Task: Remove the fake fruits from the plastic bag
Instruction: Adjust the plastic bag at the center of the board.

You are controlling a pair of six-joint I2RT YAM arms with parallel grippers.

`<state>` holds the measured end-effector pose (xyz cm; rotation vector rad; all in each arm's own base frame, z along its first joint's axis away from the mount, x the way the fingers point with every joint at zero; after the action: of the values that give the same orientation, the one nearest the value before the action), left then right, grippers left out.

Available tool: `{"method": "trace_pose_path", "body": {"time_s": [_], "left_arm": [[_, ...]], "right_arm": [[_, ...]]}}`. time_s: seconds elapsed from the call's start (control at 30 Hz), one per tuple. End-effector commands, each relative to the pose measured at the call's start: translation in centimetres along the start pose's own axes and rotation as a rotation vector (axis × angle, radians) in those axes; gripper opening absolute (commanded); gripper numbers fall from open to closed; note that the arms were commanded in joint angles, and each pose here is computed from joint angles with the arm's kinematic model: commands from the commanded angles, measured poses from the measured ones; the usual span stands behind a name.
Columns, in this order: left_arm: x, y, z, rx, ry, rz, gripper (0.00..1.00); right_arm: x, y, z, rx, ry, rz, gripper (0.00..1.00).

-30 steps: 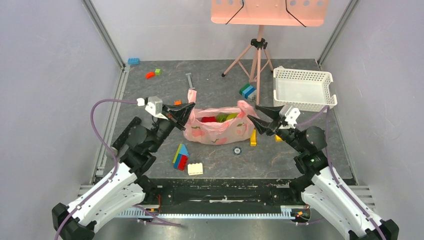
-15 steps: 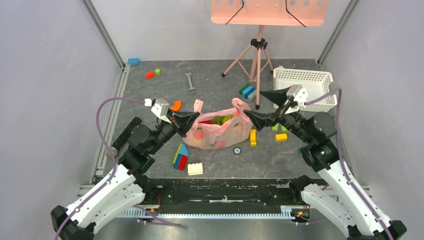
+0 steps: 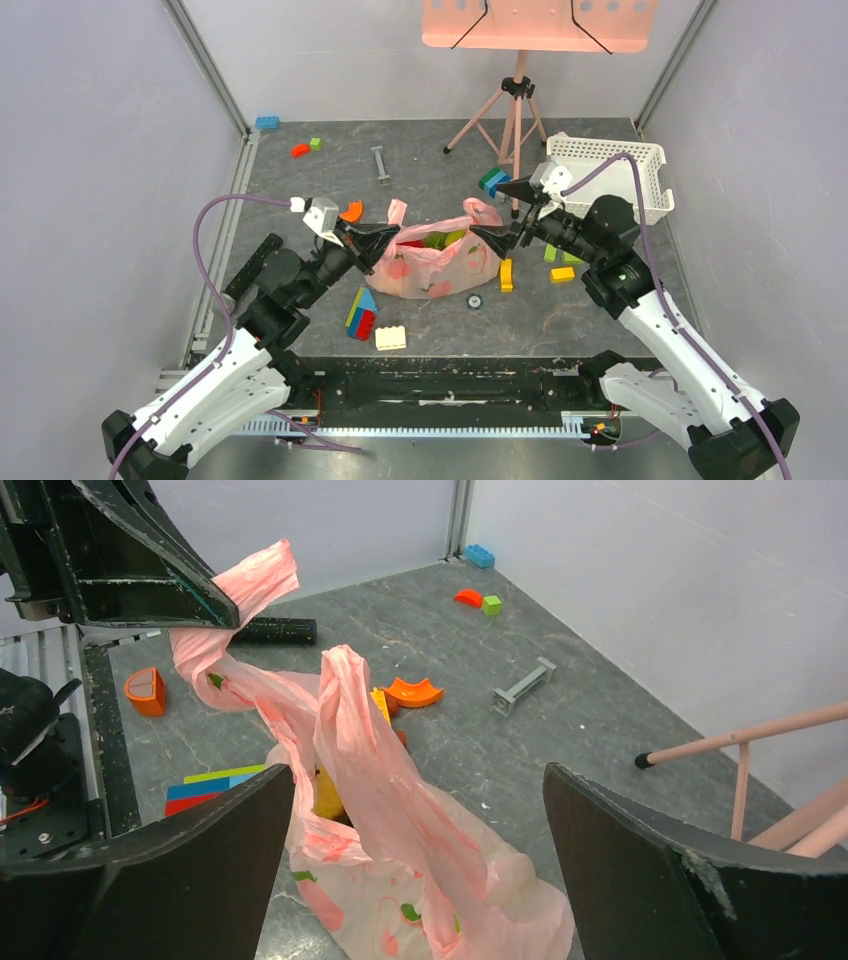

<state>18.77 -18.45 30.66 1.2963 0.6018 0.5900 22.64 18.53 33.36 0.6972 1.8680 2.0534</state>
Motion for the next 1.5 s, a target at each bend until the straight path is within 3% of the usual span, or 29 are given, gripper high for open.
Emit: {"method": "trace_pose_path", "body": {"time_s": [0.0, 0.07, 0.2, 0.3, 0.4, 0.43, 0.8, 1.1, 1.47], "left_arm": [[-0.5, 1.2, 0.2, -0.028, -0.021, -0.036, 0.02], [-0.5, 1.2, 0.3, -0.025, -0.021, -0.04, 0.02], [-0.4, 1.7, 0.7, -0.027, -0.02, -0.041, 0.02], [-0.4, 2.5, 1.2, -0.035, -0.018, -0.036, 0.02], [-0.4, 3.5, 1.7, -0.048, -0.019, -0.025, 0.02], [-0.4, 4.1, 1.8, -0.058, -0.02, -0.018, 0.02], [-0.7, 12.2, 3.9, -0.146, -0.025, 0.088, 0.02], [-0.2, 13.5, 8.2, -0.077, -0.028, 0.111, 0.02], [4.9, 14.0, 14.7, -0.1, 0.003, 0.129, 0.02]], "right_arm": [[0.4, 1.2, 0.6, -0.069, 0.05, -0.086, 0.98], [0.3, 1.1, 0.9, -0.078, 0.047, -0.083, 0.94], [0.4, 1.2, 1.5, -0.092, 0.068, -0.083, 0.72], [0.4, 1.6, 1.9, -0.107, 0.072, -0.079, 0.46], [0.2, 2.5, 2.1, -0.12, 0.051, -0.075, 0.05], [0.1, 2.9, 2.1, -0.129, 0.038, -0.068, 0.01], [2.5, 12.2, -0.1, -0.349, 0.01, -0.06, 0.0], [-1.3, 14.6, 3.6, -0.277, -0.149, -0.067, 0.0], [-7.0, 15.5, 9.7, -0.235, -0.272, -0.172, 0.0]]}}
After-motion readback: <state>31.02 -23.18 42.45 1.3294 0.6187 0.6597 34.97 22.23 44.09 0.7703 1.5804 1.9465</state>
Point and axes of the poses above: each gripper's point midway between its finger pads, its own z axis out along the fingers, its own x axis along the line the jaws close on, y = z × x, the point moved 5 cm from there along -z, back along the fingers, and after that the axes turned 15 degrees about z, right-handed, at the moved point
